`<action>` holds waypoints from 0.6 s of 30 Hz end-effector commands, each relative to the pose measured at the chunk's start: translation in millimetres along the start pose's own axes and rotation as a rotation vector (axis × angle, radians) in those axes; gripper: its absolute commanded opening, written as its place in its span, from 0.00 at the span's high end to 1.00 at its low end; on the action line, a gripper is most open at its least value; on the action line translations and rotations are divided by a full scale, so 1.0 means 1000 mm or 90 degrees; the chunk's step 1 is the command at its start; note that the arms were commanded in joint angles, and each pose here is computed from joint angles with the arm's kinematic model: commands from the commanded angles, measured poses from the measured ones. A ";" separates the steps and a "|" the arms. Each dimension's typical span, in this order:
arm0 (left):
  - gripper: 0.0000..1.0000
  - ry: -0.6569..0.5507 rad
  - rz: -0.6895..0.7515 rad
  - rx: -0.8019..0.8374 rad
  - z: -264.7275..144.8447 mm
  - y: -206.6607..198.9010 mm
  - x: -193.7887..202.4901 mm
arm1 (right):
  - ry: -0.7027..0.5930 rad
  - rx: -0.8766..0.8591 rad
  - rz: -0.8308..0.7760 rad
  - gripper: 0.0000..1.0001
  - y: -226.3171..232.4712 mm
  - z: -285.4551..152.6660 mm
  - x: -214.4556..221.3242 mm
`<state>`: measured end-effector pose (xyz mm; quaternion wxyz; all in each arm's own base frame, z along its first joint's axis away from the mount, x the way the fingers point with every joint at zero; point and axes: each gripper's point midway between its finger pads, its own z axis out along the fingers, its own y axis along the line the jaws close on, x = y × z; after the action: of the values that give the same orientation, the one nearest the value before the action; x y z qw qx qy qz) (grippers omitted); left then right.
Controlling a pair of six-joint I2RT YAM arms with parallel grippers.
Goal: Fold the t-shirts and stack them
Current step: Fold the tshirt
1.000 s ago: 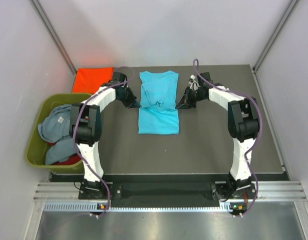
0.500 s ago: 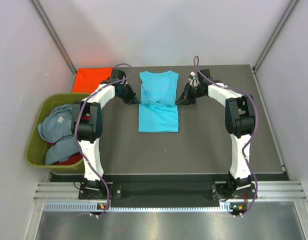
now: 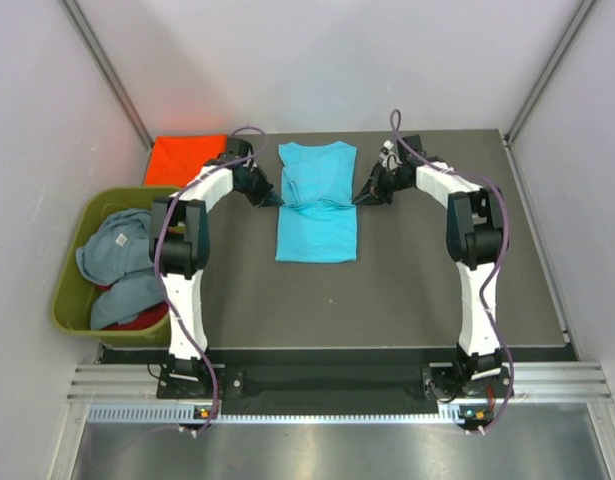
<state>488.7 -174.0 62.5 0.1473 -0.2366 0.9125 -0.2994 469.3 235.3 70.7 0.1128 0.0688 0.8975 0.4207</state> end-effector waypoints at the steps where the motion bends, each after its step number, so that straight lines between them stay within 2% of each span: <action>1: 1.00 -0.031 0.025 0.024 -0.005 -0.015 -0.021 | -0.010 -0.017 -0.008 0.98 0.005 -0.002 -0.014; 4: 1.00 -0.034 0.029 0.019 -0.003 -0.014 -0.024 | -0.012 -0.017 -0.004 0.96 0.002 0.001 -0.018; 6: 0.99 -0.034 0.029 0.006 -0.001 -0.008 -0.026 | -0.014 -0.019 -0.002 0.89 0.001 0.004 -0.023; 7: 0.90 -0.036 0.031 0.002 0.001 -0.008 -0.027 | -0.019 -0.020 0.001 0.86 -0.001 0.003 -0.028; 10: 0.79 -0.053 0.041 -0.033 -0.001 -0.002 -0.036 | -0.045 -0.023 0.005 0.73 -0.002 -0.005 -0.051; 11: 0.72 -0.057 0.047 -0.041 -0.005 -0.002 -0.037 | -0.051 -0.022 0.008 0.68 -0.004 -0.007 -0.057; 15: 0.59 -0.086 0.104 -0.055 -0.034 -0.011 -0.042 | -0.090 0.008 -0.026 0.54 0.005 -0.042 -0.075; 18: 0.59 -0.096 0.130 -0.042 -0.058 -0.020 -0.033 | -0.080 0.026 -0.046 0.52 0.008 -0.055 -0.059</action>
<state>507.0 -152.3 68.5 0.1860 -0.2045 0.9307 -0.2394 523.8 198.8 79.8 0.1551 0.0903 0.8946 0.4093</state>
